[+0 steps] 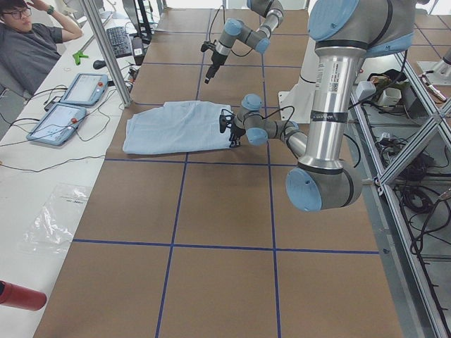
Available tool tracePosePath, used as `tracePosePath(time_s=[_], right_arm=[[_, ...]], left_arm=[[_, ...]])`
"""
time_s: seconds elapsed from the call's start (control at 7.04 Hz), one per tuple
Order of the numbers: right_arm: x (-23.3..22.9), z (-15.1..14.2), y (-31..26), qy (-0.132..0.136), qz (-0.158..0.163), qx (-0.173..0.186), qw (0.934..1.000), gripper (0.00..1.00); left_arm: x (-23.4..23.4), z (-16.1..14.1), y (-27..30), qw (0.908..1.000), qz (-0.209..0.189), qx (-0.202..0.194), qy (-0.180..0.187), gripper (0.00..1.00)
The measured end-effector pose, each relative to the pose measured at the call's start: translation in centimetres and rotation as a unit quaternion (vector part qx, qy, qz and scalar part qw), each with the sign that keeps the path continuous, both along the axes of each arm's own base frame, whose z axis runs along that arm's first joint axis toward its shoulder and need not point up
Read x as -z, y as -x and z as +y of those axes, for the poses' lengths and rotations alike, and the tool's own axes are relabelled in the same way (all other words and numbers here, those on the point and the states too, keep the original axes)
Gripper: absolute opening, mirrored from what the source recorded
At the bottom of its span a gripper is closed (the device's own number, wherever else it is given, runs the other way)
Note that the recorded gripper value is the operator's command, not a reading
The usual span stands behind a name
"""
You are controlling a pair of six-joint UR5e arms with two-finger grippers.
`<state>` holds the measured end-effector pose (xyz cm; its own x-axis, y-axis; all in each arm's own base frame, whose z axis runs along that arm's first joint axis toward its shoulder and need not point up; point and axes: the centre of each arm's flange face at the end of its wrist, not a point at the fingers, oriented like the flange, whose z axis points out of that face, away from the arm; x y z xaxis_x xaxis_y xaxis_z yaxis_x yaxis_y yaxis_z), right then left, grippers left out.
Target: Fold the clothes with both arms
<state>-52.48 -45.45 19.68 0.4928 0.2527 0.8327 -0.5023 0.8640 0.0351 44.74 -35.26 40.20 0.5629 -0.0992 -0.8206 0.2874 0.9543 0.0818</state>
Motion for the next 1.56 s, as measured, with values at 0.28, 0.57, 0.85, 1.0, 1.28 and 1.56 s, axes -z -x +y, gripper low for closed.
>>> tracePosePath(time_s=[0.28,0.57,0.85,1.0,1.28,1.56], right_arm=[[0.6,2.1,1.7,0.028,-0.022,-0.020,0.9992,0.86],[1.4,5.2,4.3,0.101,-0.065,-0.056,0.9912,0.69],[2.9,7.6,7.3,0.179,-0.082,-0.091,0.9763,0.68],[4.0,8.1,9.3,0.209,-0.073,-0.106,0.9694,0.68],[4.7,9.1,13.3,0.242,-0.053,-0.121,0.9612,0.69],[4.5,9.5,15.6,0.254,-0.039,-0.128,0.9579,0.68]], left_arm=[[0.1,0.3,-0.3,1.0000,0.001,-0.002,-0.001,0.00],[0.7,0.3,-0.5,1.0000,0.006,-0.002,-0.003,0.00],[1.5,0.4,-0.3,0.9999,0.014,-0.001,-0.005,0.00],[1.9,0.5,-0.1,0.9998,0.017,0.000,-0.007,0.00],[2.3,0.5,0.0,0.9997,0.021,0.002,-0.009,0.00],[2.4,0.6,0.1,0.9997,0.022,0.002,-0.010,0.00]])
